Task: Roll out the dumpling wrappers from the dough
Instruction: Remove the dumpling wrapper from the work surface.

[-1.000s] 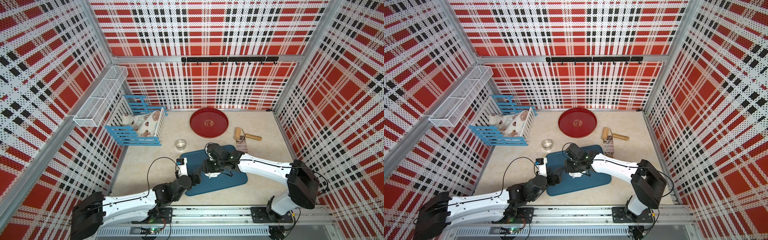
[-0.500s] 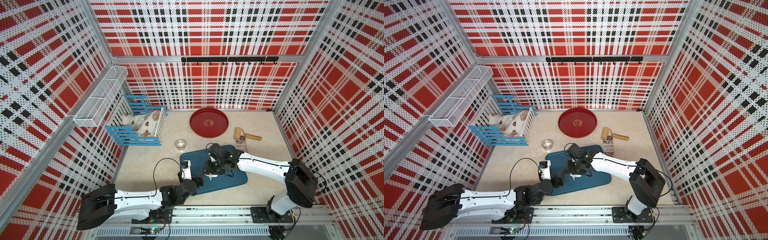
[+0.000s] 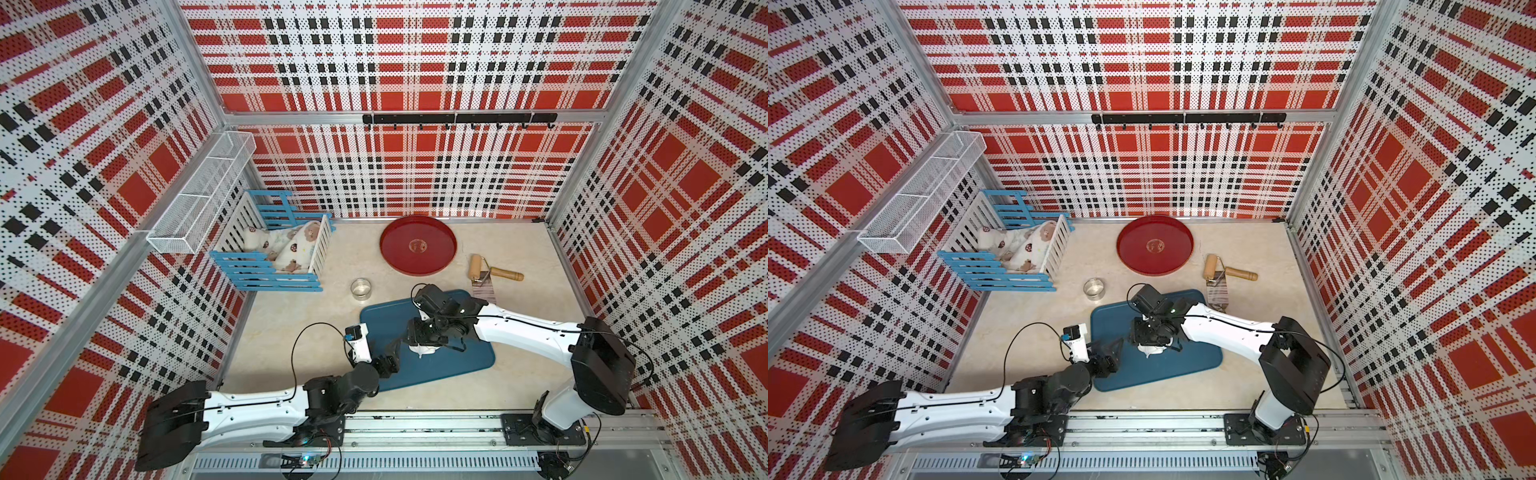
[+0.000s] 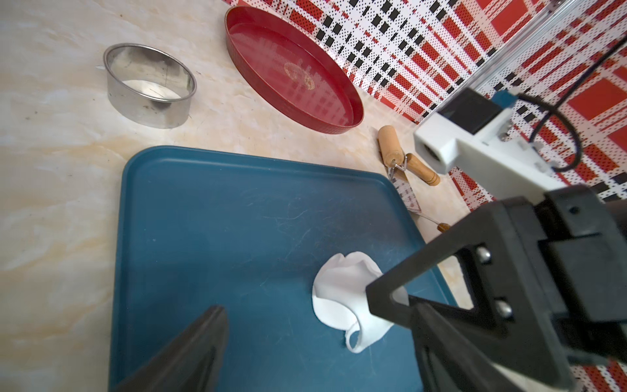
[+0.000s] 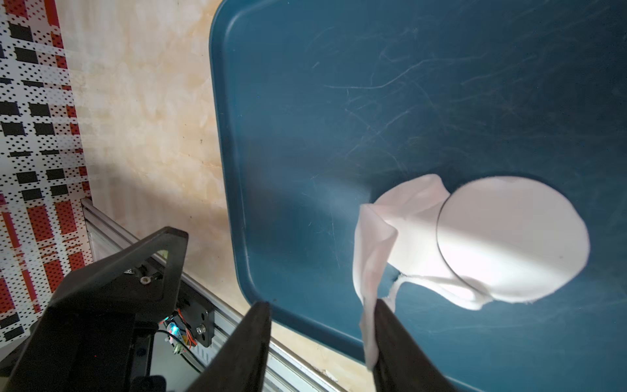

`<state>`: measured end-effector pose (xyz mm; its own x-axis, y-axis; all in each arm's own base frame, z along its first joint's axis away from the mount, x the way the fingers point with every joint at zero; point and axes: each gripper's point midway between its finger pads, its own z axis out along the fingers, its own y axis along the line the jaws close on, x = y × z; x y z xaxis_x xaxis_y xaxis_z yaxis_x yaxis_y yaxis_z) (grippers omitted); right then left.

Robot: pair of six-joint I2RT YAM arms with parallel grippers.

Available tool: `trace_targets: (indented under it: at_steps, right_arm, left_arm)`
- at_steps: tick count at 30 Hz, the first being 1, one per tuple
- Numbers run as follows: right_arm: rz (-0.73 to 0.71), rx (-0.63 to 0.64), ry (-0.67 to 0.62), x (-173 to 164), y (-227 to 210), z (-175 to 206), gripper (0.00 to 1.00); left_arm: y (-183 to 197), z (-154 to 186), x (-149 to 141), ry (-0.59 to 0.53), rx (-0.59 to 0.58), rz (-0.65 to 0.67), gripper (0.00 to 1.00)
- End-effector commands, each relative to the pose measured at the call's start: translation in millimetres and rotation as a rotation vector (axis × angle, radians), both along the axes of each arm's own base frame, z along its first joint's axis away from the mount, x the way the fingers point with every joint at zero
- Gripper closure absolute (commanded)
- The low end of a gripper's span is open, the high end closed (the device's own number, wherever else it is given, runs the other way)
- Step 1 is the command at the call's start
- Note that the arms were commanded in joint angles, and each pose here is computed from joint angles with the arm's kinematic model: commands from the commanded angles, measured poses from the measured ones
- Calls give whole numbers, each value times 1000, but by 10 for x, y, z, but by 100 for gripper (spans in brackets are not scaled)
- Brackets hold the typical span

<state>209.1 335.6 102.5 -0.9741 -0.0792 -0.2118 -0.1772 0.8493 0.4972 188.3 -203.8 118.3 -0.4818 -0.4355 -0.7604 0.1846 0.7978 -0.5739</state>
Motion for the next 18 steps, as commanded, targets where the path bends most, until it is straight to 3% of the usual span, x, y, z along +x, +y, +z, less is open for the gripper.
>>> trace_targets:
  at_steps: [1, 14, 18]
  right_arm:
    - [-9, 23, -12, 79, 70, 63, 48]
    - [-22, 50, 55, 53, 185, 56, 48]
    - [-27, 49, 55, 55, 179, 77, 48]
  left_arm:
    - [67, -44, -39, -17, 33, -4, 11]
    - [-256, -108, -58, -84, 226, -115, 10]
    - [-327, -104, -42, -89, 218, -112, 10]
